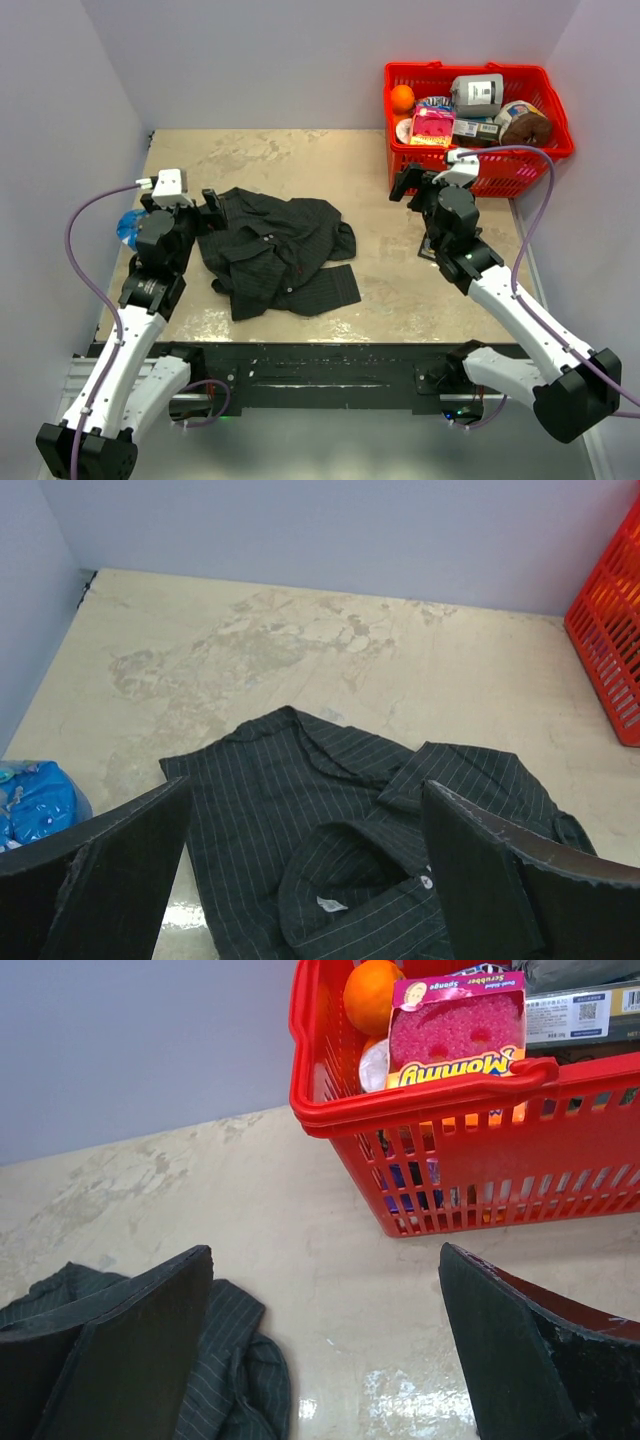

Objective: Pin the brooch onto the clothing
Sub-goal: Pick up the crumpled clothing from the center of the board.

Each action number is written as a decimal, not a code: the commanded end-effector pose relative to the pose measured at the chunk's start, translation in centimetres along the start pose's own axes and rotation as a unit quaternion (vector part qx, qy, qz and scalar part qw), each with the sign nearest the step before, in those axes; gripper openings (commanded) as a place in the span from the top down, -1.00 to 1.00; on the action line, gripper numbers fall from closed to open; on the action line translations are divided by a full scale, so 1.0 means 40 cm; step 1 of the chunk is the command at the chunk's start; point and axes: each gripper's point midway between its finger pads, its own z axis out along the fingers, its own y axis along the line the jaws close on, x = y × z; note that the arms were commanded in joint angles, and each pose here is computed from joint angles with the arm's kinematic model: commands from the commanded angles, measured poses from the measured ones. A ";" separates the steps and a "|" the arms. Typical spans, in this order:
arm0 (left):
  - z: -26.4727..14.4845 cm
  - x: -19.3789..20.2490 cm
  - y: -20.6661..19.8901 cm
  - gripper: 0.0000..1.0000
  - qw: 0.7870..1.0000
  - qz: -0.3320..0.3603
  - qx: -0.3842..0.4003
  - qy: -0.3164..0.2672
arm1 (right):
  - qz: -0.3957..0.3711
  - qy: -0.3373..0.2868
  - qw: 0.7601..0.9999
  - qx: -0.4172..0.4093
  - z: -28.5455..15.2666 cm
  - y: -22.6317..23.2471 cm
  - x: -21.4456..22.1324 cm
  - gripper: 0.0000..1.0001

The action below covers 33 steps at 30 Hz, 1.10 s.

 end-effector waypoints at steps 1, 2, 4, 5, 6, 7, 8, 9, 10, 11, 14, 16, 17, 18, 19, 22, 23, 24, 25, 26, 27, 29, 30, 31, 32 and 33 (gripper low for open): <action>-0.006 -0.073 0.006 -0.99 0.999 -0.015 -0.013 -0.032 | 0.004 -0.023 1.000 -0.007 -0.011 0.005 -0.038 -0.97; -0.010 -0.078 0.014 -0.99 0.999 -0.016 -0.022 -0.038 | 0.004 -0.023 1.000 -0.008 -0.011 0.006 -0.044 -0.97; -0.011 -0.072 0.022 -0.99 0.999 -0.014 -0.029 -0.040 | 0.004 -0.021 1.000 -0.015 -0.013 0.012 -0.045 -0.96; -0.014 -0.073 0.026 -0.99 0.999 -0.012 -0.032 -0.042 | 0.004 -0.021 1.000 -0.019 -0.013 0.018 -0.048 -0.96; -0.013 -0.068 0.029 -0.99 0.999 -0.009 -0.034 -0.040 | 0.005 -0.022 1.000 -0.021 -0.013 0.020 -0.051 -0.94; -0.010 -0.058 0.031 -0.99 0.999 -0.003 -0.035 -0.036 | 0.002 -0.021 0.999 -0.035 -0.014 0.034 -0.052 -0.93; -0.007 -0.049 0.031 -0.98 0.999 0.000 -0.034 -0.029 | 0.003 -0.022 0.999 -0.042 -0.013 0.043 -0.055 -0.92; -0.006 -0.048 0.029 -0.99 0.999 0.004 -0.032 -0.027 | 0.002 -0.020 0.998 -0.051 -0.012 0.054 -0.054 -0.90; -0.003 -0.043 0.026 -0.99 0.999 0.007 -0.029 -0.024 | -0.002 -0.019 0.997 -0.070 -0.008 0.081 -0.053 -0.89; 0.001 -0.036 0.016 -0.99 1.000 0.011 -0.017 -0.018 | -0.004 -0.015 0.996 -0.084 -0.005 0.101 -0.048 -0.89; 0.013 -0.013 0.008 -0.99 1.000 0.019 -0.009 0.003 | -0.022 0.013 0.992 -0.125 0.014 0.177 -0.014 -0.83; 0.018 -0.008 0.008 -0.99 1.000 0.021 -0.009 0.010 | -0.031 0.035 0.988 -0.144 0.016 0.223 0.019 -0.80; 0.022 0.001 0.006 -0.98 1.000 0.022 -0.008 0.016 | -0.035 0.049 0.986 -0.155 0.025 0.249 0.046 -0.80; 0.025 0.004 0.006 -0.98 1.000 0.023 -0.007 0.018 | -0.038 0.055 0.985 -0.162 0.025 0.266 0.060 -0.80; 0.027 0.009 0.004 -0.98 0.999 0.024 -0.005 0.022 | -0.041 0.060 0.981 -0.177 0.015 0.302 0.070 -0.80; 0.040 0.029 -0.006 -0.98 0.999 0.026 0.006 0.036 | -0.067 0.105 0.971 -0.205 0.013 0.377 0.154 -0.81; 0.042 0.031 -0.012 -0.98 0.999 0.026 0.012 0.039 | -0.078 0.119 0.967 -0.212 0.010 0.395 0.180 -0.81; 0.045 0.041 -0.013 -0.98 0.998 0.029 0.013 0.046 | -0.103 0.148 0.959 -0.218 0.004 0.417 0.245 -0.81; 0.052 0.055 -0.015 -0.98 0.998 0.032 0.016 0.057 | -0.109 0.154 0.956 -0.223 0.003 0.437 0.256 -0.81; 0.055 0.064 -0.020 -0.98 0.997 0.035 0.022 0.065 | -0.116 0.163 0.953 -0.227 -0.001 0.450 0.278 -0.81; 0.057 0.070 -0.022 -0.98 0.996 0.041 0.024 0.074 | -0.125 0.183 0.947 -0.234 -0.008 0.469 0.329 -0.80; 0.070 0.100 -0.027 -0.98 0.994 0.047 0.030 0.099 | -0.126 0.199 0.941 -0.245 -0.012 0.493 0.370 -0.79; 0.073 0.113 -0.027 -0.98 0.992 0.052 0.032 0.111 | -0.126 0.213 0.935 -0.254 -0.021 0.513 0.409 -0.79; 0.083 0.140 -0.028 -0.97 0.989 0.056 0.034 0.131 | -0.127 0.220 0.932 -0.257 -0.023 0.522 0.429 -0.79; 0.090 0.146 -0.030 -0.97 0.988 0.058 0.035 0.140 | -0.125 0.227 0.930 -0.259 -0.024 0.531 0.446 -0.79; 0.091 0.169 -0.030 -0.97 0.985 0.060 0.037 0.159 | -0.122 0.230 0.929 -0.263 -0.027 0.547 0.454 -0.78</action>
